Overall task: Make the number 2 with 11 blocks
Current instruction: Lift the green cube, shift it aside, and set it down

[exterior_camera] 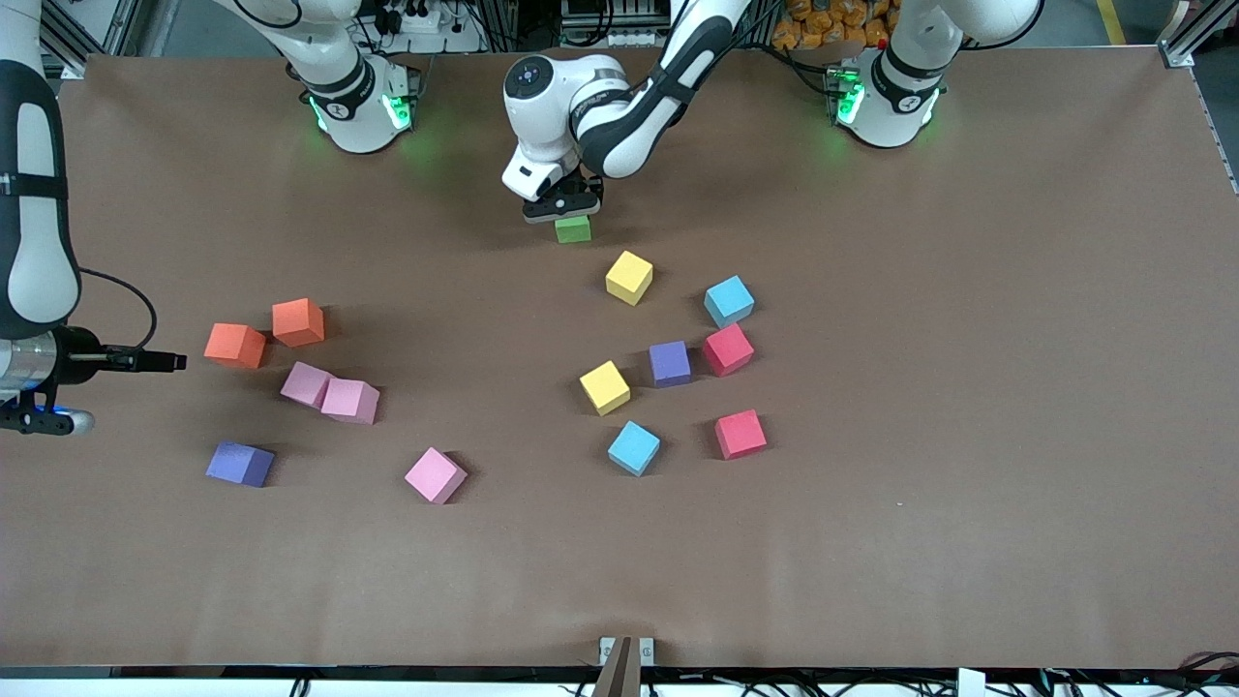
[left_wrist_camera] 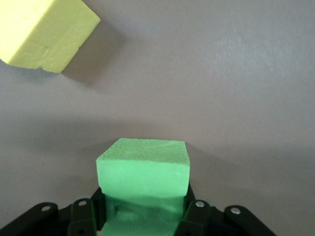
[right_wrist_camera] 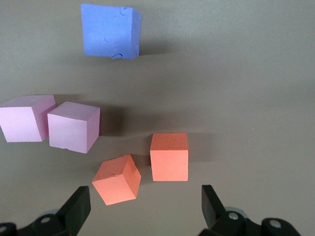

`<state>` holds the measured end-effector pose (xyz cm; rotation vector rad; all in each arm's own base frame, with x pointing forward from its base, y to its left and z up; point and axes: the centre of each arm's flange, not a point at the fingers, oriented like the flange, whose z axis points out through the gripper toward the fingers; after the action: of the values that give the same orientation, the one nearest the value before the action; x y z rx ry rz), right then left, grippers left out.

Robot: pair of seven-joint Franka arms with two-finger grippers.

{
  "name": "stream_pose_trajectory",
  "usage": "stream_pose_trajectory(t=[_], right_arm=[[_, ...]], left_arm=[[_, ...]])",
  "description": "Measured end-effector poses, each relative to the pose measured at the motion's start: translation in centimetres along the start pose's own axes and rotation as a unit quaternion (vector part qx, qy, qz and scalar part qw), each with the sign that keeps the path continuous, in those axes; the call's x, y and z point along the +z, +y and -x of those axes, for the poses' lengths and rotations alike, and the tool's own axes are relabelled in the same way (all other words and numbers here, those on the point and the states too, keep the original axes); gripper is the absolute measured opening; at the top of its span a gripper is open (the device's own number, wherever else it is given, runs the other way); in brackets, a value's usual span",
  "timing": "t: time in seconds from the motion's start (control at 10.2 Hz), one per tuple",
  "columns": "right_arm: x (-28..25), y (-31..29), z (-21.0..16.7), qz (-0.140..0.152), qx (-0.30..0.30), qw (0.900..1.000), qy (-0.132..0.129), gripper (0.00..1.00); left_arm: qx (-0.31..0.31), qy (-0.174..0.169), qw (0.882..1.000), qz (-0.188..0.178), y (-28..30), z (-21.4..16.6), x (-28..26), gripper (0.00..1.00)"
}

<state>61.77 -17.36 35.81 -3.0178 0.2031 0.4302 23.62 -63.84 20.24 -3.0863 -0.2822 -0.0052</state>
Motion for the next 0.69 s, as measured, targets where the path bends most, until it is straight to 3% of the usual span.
stream_pose_trajectory(t=[0.2, 0.39, 0.59, 0.69], right_arm=[[0.0, 0.1, 0.0, 0.000, 0.001, 1.000, 0.000, 1.00], [0.1, 0.1, 0.0, 0.000, 0.001, 1.000, 0.000, 1.00], [0.1, 0.1, 0.0, 0.000, 0.001, 1.000, -0.001, 1.00], [0.1, 0.2, 0.0, 0.000, 0.001, 1.000, -0.001, 1.00]], left_arm=[[-0.080, 0.002, 0.997, 0.016, 0.8, -0.5, -1.4, 0.57], [-0.168, 0.002, 0.985, 0.034, 1.4, -0.6, -3.3, 0.57], [-0.271, -0.005, 0.961, 0.050, 2.1, -0.9, -5.1, 0.57], [-0.329, -0.016, 0.943, 0.055, 2.5, -1.0, -5.7, 0.57]])
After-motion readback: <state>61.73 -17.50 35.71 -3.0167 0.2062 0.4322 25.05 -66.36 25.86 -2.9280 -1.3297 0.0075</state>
